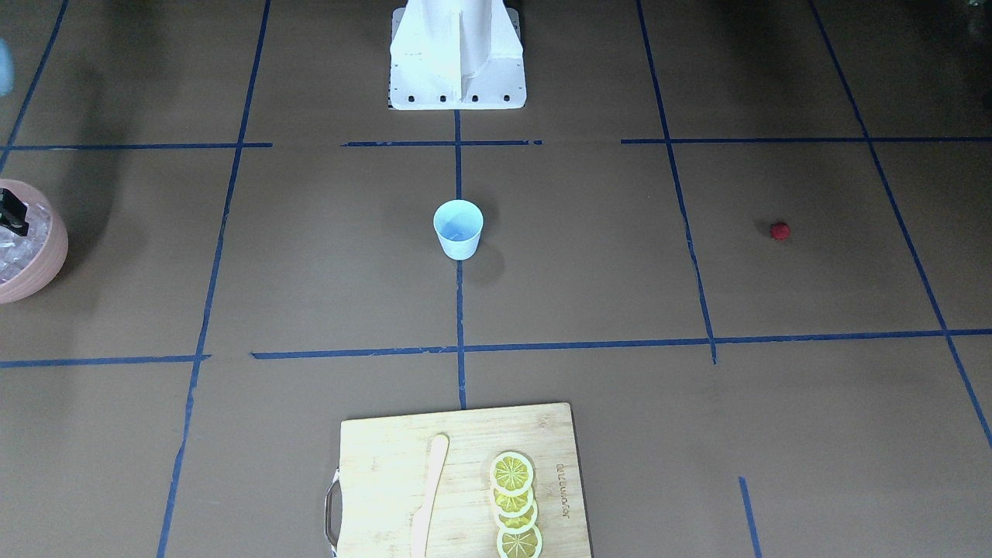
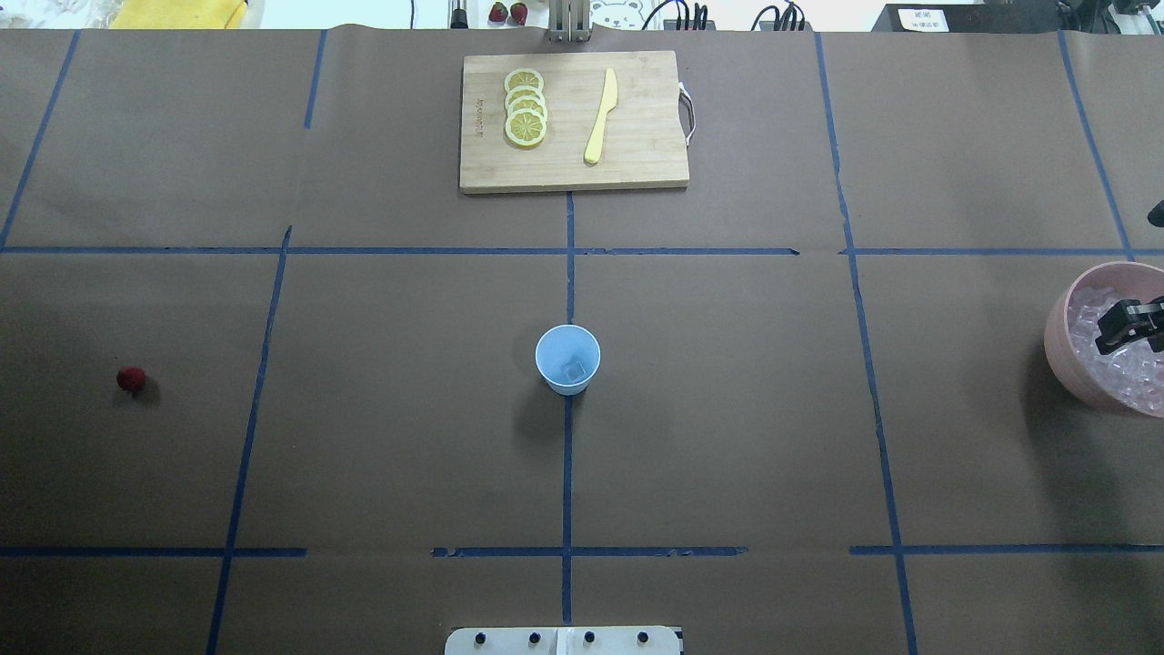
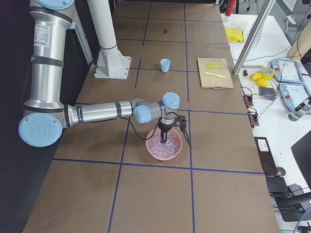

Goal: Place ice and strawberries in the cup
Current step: 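Lower the right gripper into the bowl and grasp another ice cube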

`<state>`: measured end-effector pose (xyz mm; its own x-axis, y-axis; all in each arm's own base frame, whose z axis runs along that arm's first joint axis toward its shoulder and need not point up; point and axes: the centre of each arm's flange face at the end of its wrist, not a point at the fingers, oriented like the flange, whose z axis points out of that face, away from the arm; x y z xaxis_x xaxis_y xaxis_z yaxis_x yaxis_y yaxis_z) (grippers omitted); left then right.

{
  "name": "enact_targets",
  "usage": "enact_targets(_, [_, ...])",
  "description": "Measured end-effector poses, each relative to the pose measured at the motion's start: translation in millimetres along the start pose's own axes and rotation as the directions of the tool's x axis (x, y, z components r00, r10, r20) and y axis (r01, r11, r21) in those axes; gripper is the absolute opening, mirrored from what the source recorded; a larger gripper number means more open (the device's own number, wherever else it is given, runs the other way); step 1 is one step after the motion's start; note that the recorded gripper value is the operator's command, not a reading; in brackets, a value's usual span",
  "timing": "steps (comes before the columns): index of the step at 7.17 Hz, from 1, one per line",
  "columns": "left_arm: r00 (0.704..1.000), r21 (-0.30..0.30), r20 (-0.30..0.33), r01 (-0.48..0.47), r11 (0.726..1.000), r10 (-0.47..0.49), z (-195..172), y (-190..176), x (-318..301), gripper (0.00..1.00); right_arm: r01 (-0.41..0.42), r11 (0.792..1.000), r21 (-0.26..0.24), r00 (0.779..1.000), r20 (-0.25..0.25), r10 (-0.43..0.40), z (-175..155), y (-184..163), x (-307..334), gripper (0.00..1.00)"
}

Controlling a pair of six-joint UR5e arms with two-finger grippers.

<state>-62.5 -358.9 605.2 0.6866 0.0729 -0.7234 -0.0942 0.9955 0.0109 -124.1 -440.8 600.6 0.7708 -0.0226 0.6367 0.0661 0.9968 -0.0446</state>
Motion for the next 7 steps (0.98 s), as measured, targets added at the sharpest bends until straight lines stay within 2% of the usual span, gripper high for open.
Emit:
enact_targets(2, [1.000,0.001,0.000,-0.001,1.000,0.001,-0.2,0.0,0.2,1.00,0.001,1.000,-0.001,1.000,-0.008,-0.001,2.5,-0.4,0.4,0.65])
enact_targets(3, [1.000,0.001,0.000,-0.002,1.000,0.002,-0.3,-0.1,0.3,1.00,0.003,1.000,-0.004,1.000,-0.012,-0.003,4.5,-0.3,-0.4,0.58])
enact_targets(4, [1.000,0.001,0.000,-0.002,1.000,0.002,-0.3,-0.1,0.4,1.00,0.004,1.000,-0.005,1.000,-0.016,-0.004,5.9,-0.3,-0.9,0.44])
enact_targets(7, [1.000,0.004,-0.001,-0.005,1.000,0.005,-1.9,-0.3,2.0,1.00,0.007,1.000,-0.005,1.000,-0.019,-0.008,6.6,-0.1,-1.5,0.15])
